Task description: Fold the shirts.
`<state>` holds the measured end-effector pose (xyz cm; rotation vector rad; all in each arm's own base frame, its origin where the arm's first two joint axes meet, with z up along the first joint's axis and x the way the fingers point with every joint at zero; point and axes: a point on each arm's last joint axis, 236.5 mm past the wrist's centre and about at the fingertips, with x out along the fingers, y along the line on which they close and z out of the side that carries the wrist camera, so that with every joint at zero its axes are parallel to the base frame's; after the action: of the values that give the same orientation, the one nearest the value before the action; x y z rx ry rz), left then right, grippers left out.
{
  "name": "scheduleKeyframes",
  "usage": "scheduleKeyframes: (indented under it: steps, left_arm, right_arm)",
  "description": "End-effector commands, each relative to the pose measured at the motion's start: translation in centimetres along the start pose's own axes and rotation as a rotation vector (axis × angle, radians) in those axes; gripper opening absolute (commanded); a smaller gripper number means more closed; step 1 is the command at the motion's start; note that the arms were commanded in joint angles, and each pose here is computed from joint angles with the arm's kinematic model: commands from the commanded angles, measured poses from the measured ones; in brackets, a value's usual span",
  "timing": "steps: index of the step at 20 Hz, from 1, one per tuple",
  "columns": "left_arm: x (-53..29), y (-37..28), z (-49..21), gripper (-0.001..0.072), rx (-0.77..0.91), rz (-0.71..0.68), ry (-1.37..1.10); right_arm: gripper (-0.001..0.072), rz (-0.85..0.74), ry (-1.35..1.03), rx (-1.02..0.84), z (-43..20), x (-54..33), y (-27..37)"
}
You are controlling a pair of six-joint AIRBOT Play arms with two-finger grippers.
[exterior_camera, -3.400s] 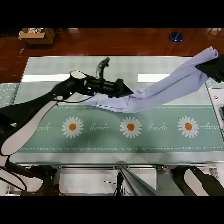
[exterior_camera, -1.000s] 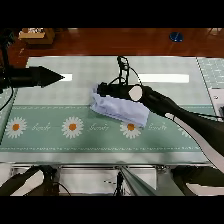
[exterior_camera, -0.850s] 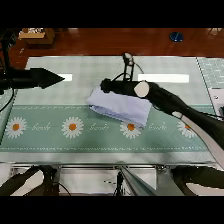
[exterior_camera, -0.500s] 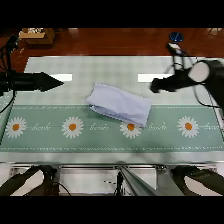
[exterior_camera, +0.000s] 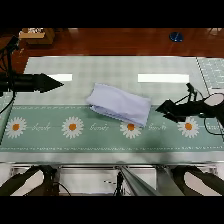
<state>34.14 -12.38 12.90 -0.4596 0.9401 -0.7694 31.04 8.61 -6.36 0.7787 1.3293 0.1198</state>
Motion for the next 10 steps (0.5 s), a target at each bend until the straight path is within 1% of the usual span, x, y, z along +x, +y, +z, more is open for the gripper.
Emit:
scheduleKeyframes:
  steps: [1, 5, 6, 7, 8, 9, 10]
  left_arm:
    - [0.0, 0.0, 0.0, 0.0017, 0.000, 0.001, -0.001]
    - [0.0, 0.1, 0.0, 0.0017, 0.000, 0.002, -0.001]
    - [0.0, 0.0, 0.0, 0.0017, 0.000, 0.001, -0.001]
    - [0.0, 0.1, 0.0, 0.0017, 0.000, 0.002, -0.001]
    - [0.0, 0.1, 0.0, 0.0017, 0.000, 0.002, -0.001]
    - [0.0, 0.2, -0.1, 0.0017, 0.002, 0.008, 0.002]
    - [0.0, 0.4, -0.2, 0.0017, 0.005, 0.018, 0.009]
  right_arm:
    - [0.0594, 0.126, -0.058, 0.096, 0.3, 4.2, 2.4]
    - [0.0591, 0.171, -0.036, 0.146, -1.4, 8.9, 5.0]
    - [0.0559, 0.168, -0.035, 0.157, -1.6, 9.5, 5.2]
    - [0.0385, 0.174, -0.044, 0.156, -1.5, 9.6, 5.5]
    - [0.0098, 0.198, -0.048, 0.133, -1.1, 9.1, 6.3]
    - [0.0028, 0.237, -0.059, 0.086, -0.3, 7.8, 7.7]
    - [0.0028, 0.282, -0.085, 0.012, 0.8, 6.0, 9.4]
